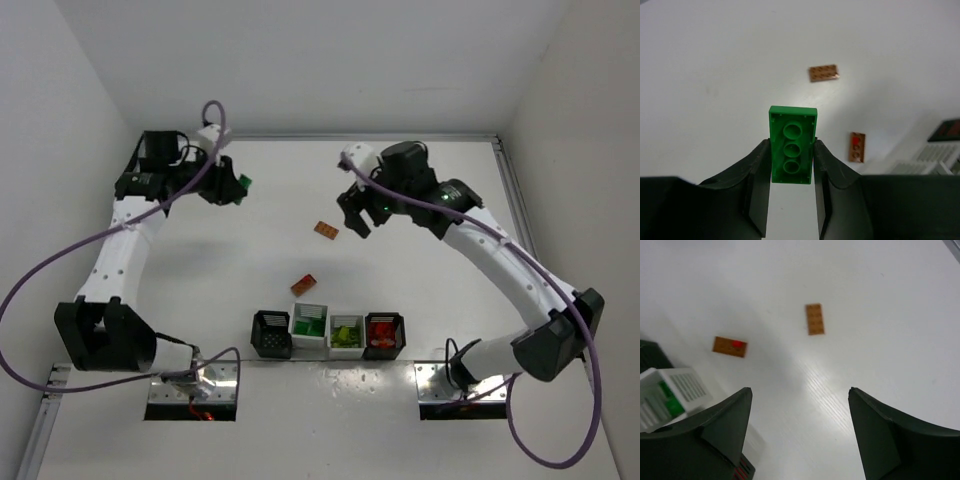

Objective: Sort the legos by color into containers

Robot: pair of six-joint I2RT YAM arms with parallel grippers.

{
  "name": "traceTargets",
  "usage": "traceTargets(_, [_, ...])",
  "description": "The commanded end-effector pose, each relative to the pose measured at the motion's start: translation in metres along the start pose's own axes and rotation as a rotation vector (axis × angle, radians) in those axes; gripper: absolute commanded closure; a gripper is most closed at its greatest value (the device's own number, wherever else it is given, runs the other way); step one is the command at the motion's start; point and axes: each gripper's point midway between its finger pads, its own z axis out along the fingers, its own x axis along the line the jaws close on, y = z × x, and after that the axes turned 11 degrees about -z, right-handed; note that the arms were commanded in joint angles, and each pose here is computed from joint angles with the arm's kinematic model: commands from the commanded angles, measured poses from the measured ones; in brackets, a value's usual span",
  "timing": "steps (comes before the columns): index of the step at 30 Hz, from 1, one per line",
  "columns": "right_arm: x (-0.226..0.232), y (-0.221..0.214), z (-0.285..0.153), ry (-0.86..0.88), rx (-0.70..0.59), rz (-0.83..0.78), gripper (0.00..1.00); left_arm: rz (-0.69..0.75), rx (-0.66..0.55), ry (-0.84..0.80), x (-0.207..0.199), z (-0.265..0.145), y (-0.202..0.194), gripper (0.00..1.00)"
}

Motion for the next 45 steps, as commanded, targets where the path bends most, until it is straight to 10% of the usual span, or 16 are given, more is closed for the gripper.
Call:
traceTargets(1, [-0.034,-0.04,-0.006,-0.115,0.019,0.145,0.22,0.205,0.139,-0.194,-0.074,-0.003,-0.042,0.88])
traceTargets(14, [-0.114,-0.165,0.018,-0.096,0.072,0.73,0.19,0.508,0.497,-0.359,-0.173,-0.01,-0.182,0.89])
traceTargets(38, [-0.101,-0.171,0.027,0.013,0.049,0.75,0.2,0.68,0.683,-0.518,-0.229,0.003,-0.237,0.81])
traceTargets(45, [-0.098,-0.169,0.027,0.026,0.057,0.731,0.2,0.76,0.711,-0.522,-0.234,0.004,-0.245,0.65])
